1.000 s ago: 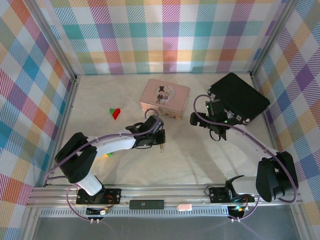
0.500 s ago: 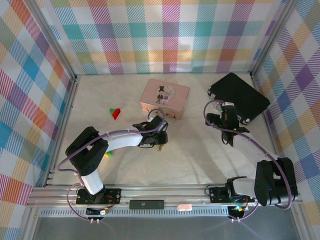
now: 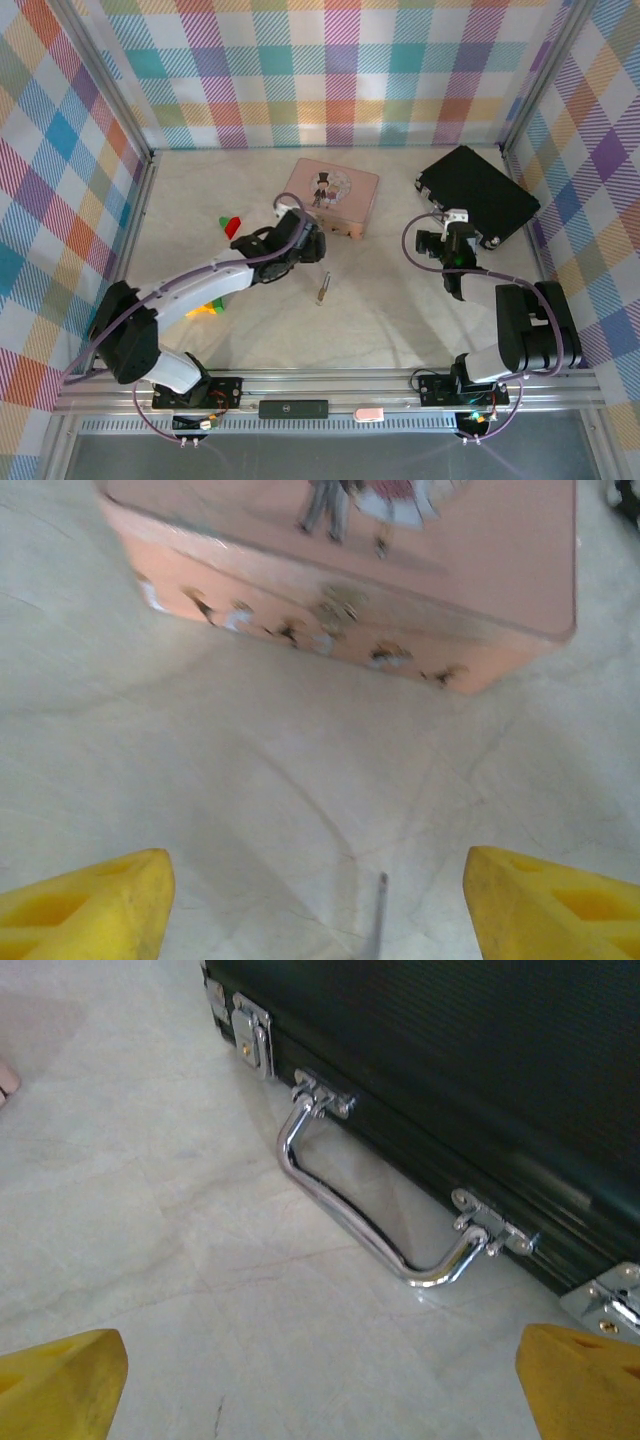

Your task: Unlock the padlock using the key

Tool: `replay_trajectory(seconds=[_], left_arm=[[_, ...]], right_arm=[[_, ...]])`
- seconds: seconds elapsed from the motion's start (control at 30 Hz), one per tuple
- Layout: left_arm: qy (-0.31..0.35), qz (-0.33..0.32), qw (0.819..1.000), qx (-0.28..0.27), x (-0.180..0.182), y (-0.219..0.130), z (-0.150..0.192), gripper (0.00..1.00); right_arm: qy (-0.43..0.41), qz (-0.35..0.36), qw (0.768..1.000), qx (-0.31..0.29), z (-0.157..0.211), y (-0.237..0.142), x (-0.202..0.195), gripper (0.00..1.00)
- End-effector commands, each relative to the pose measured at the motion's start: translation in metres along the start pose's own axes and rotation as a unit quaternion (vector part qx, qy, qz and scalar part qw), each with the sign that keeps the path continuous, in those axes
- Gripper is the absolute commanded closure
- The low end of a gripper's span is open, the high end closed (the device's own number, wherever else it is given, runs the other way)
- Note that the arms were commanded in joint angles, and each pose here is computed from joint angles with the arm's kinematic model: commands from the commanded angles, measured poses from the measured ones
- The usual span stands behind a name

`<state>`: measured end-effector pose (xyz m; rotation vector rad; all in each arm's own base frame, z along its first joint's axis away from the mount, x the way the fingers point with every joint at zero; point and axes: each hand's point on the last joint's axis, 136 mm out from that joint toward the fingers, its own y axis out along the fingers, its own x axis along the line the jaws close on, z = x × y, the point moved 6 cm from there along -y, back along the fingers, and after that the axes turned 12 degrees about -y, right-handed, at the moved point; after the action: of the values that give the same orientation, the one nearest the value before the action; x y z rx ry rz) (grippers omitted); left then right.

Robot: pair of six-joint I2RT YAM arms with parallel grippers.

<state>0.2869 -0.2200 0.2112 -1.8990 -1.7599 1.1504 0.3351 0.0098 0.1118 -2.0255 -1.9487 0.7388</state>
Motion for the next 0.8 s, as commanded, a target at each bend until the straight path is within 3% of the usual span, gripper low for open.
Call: replay_trajectory(seconds=[0.0,0.23,0.33,0.4,0.6,0.77], left_arm=[[0.007,-0.021,0.999,-0.03,0.027,-0.017,-0.021,0.2],[-0.056,-0.066,0.989,-0.123,0.102,-0.044,-0.053,0.07],[-0.078,-0.069,0.982,-0.159,0.132,-0.052,-0.066,0.06],[-0.08,-0.107,0.973,-0.188,0.153,-0.054,-0.069,0.06],[-0.058,-0.264,0.938,-0.217,0.217,-0.031,-0.049,0.05],[-0.008,-0.243,0.943,-0.228,0.24,-0.003,-0.042,0.05]], right_arm=[[0.007,-0.007,0.998,-0.069,-0.016,0.005,-0.003,0.01],[0.021,-0.032,0.996,-0.085,-0.002,0.004,-0.004,0.01],[0.021,-0.03,0.996,-0.083,-0.003,0.004,-0.005,0.01],[0.021,-0.028,0.996,-0.088,-0.004,0.005,-0.005,0.01],[0.021,-0.03,0.996,-0.085,-0.003,0.004,-0.004,0.01],[0.02,-0.03,0.996,-0.085,-0.004,0.004,-0.005,0.01]])
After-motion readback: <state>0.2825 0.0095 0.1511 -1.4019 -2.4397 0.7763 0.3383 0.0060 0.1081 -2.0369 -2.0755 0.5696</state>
